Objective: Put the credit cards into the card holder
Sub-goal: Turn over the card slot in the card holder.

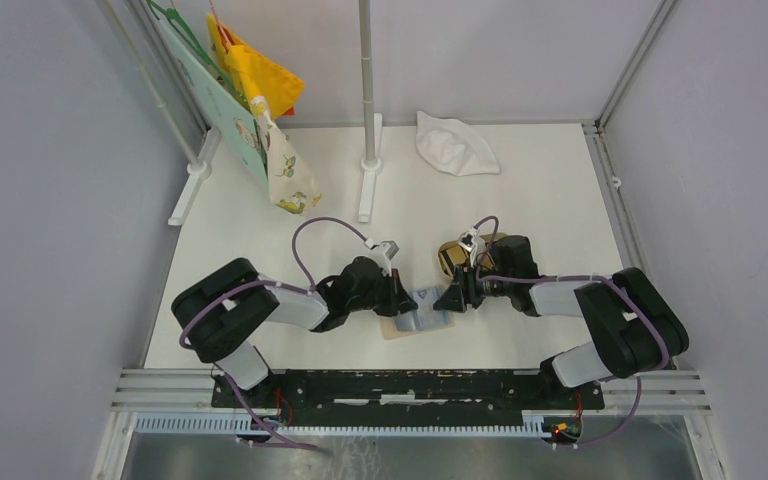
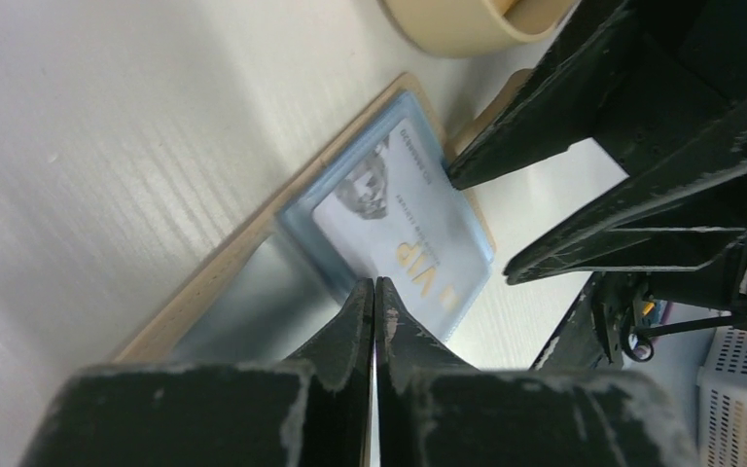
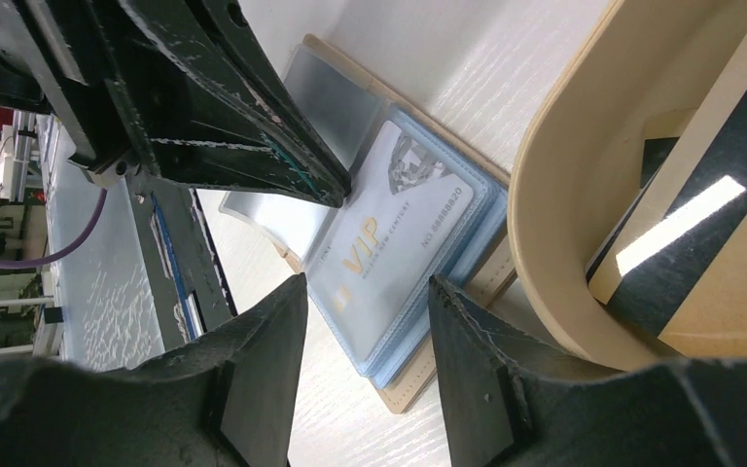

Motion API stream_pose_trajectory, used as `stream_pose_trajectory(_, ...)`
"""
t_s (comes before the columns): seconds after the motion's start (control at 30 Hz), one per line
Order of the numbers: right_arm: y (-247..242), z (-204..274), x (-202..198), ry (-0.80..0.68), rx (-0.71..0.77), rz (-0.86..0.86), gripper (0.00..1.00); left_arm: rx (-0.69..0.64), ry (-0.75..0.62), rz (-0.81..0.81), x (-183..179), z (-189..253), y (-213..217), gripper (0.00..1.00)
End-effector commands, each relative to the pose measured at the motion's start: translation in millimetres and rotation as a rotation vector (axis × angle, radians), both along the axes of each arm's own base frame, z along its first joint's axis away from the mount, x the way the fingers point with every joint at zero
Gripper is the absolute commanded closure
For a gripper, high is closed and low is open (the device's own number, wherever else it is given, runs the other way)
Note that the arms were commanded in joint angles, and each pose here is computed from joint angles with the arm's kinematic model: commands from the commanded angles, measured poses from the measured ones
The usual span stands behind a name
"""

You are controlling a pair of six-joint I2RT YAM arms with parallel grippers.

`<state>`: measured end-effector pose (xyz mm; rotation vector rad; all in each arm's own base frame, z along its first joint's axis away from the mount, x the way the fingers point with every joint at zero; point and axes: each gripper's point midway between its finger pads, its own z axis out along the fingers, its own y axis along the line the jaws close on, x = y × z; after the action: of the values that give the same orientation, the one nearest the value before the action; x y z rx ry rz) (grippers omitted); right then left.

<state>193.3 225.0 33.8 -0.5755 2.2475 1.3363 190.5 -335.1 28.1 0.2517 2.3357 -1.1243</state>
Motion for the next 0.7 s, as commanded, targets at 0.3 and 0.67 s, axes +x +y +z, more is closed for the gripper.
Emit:
stream_pose_trajectory(0.3, 2.4, 5.3, 10.9, -0.047, 0.004, 0.01, 0.43, 0.111, 0.0, 0.06, 9.7, -22.0, 11.2, 0.98)
stream_pose_trajectory(0.67, 6.4, 17.6, 10.1, -0.06, 0.042, 0.029, 0.47, 0.111, 0.007, 0.052, 9.0, -24.8, 9.6, 0.98)
